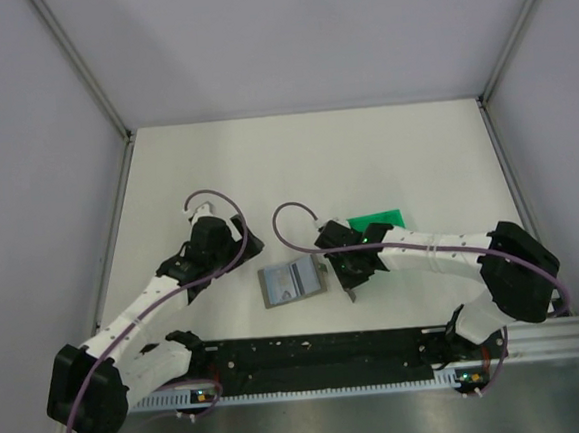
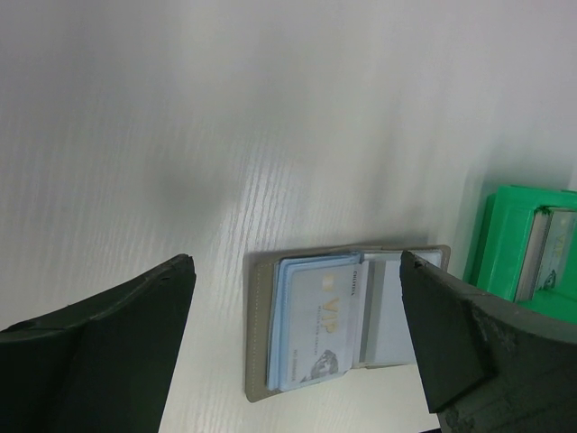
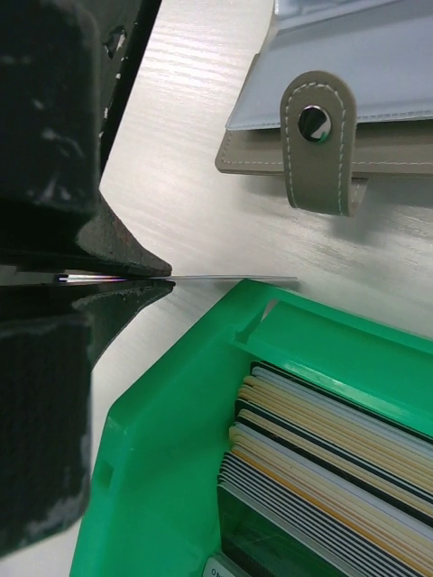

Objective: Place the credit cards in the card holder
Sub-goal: Insert the credit card into the card holder.

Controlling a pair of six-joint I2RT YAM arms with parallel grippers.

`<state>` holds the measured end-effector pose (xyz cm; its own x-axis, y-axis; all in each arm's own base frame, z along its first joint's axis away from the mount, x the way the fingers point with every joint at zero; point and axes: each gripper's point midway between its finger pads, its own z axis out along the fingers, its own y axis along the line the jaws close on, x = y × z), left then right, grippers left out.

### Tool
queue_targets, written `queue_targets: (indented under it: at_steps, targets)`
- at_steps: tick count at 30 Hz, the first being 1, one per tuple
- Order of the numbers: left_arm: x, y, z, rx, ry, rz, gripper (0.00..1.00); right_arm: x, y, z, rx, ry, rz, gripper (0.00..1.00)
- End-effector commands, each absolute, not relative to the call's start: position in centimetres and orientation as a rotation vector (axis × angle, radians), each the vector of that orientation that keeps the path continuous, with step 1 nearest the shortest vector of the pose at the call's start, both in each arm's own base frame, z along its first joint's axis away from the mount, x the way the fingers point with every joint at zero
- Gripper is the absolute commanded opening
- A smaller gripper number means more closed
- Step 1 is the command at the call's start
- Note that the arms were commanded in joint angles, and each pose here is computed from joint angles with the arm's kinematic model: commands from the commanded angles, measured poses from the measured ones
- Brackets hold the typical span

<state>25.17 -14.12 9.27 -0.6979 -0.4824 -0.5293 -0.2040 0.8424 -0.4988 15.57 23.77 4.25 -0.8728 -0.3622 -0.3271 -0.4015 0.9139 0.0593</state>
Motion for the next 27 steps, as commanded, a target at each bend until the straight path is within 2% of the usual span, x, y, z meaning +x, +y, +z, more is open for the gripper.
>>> queue_targets:
  at_steps: [1,3,11,27]
  targets:
    - [25.8,-14.6,9.9,-0.494,2.305,-0.583,0.98,16.6,24.6,4.3,-0.52,2.709,0.177,0.0]
    - [25.7,-14.7,9.7,-0.491,2.313,-0.583,0.98,16.7,24.6,4.2,-0.521,2.708,0.167,0.0]
    - [25.6,-15.1,9.0,-0.485,2.337,-0.598,0.98,17.0,25.2,4.6,-0.504,2.692,0.199,0.16]
    - [25.7,-15.6,8.9,-0.467,2.343,-0.627,0.98,17.2,25.6,4.2,-0.504,2.692,0.2,0.1]
